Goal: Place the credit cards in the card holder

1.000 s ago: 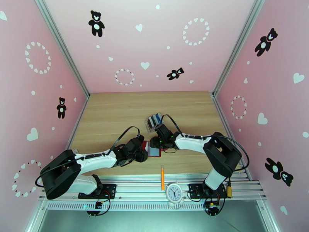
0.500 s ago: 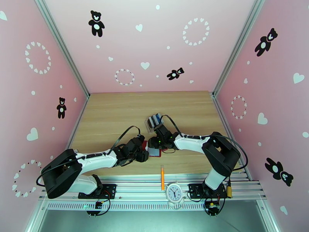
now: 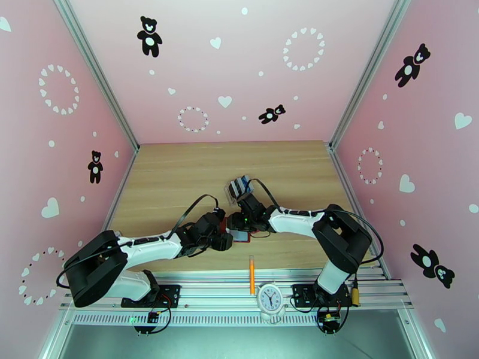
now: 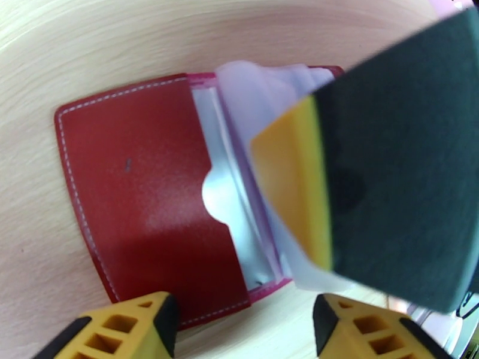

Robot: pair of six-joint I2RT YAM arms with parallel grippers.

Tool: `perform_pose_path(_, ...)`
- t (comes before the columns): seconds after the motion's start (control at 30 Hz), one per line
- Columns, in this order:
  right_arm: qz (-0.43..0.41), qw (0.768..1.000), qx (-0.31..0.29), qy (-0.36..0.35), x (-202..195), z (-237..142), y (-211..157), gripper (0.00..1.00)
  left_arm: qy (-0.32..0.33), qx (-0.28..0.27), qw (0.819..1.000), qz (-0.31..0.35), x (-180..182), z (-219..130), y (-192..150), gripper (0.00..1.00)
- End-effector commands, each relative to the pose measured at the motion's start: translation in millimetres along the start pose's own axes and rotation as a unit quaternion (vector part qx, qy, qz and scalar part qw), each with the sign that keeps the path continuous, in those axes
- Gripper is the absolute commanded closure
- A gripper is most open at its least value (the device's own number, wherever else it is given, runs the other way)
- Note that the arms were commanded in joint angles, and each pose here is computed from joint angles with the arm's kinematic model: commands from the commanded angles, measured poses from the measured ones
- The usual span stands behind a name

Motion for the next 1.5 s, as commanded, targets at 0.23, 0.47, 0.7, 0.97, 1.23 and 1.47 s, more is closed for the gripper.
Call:
perform_pose_path(0.23,-0.003,0.999,-0.007,0.037,26.3,-5.9,4.9,0.49,-0.03,-0.023,0.999,0.005,-6.8,-10.6,3.2,0.28)
perform_pose_path(0.47,-0.004,0.999,-0.003,0.052,35.4,-4.9,2.7,0.49,-0.025,-0.018,1.0,0.005,-5.6,-8.1,2.6,0.28)
perform_pose_path(0.7,0.002,0.998,0.009,0.056,36.8,4.2,-2.3,0.49,0.001,-0.003,1.0,0.005,1.1,-3.3,-0.2,0.28)
perform_pose_path(0.97,0.01,0.998,0.014,0.055,32.1,8.0,-5.2,0.49,0.037,0.027,0.999,-0.002,11.7,8.2,-8.4,0.31)
perform_pose_path(1.23,0.009,0.998,-0.006,0.066,34.5,-9.1,2.6,0.49,0.039,0.029,0.999,-0.007,12.9,9.0,-10.1,0.45)
perform_pose_path(1.47,0.009,0.997,-0.04,0.062,27.9,-38.1,14.3,0.48,0.044,0.03,0.999,-0.007,14.5,8.5,-10.7,0.51)
Point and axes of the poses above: each hand's point on the last joint's axis, 136 mm out from that joint toward the fingers, its own z axis out along the fingers, its own x axis along the line the jaws close on, y = z × x, the point moved 4 cm from there along -z, back along the fingers, and after that the axes turned 10 degrees about z, right-handed, at the moved point
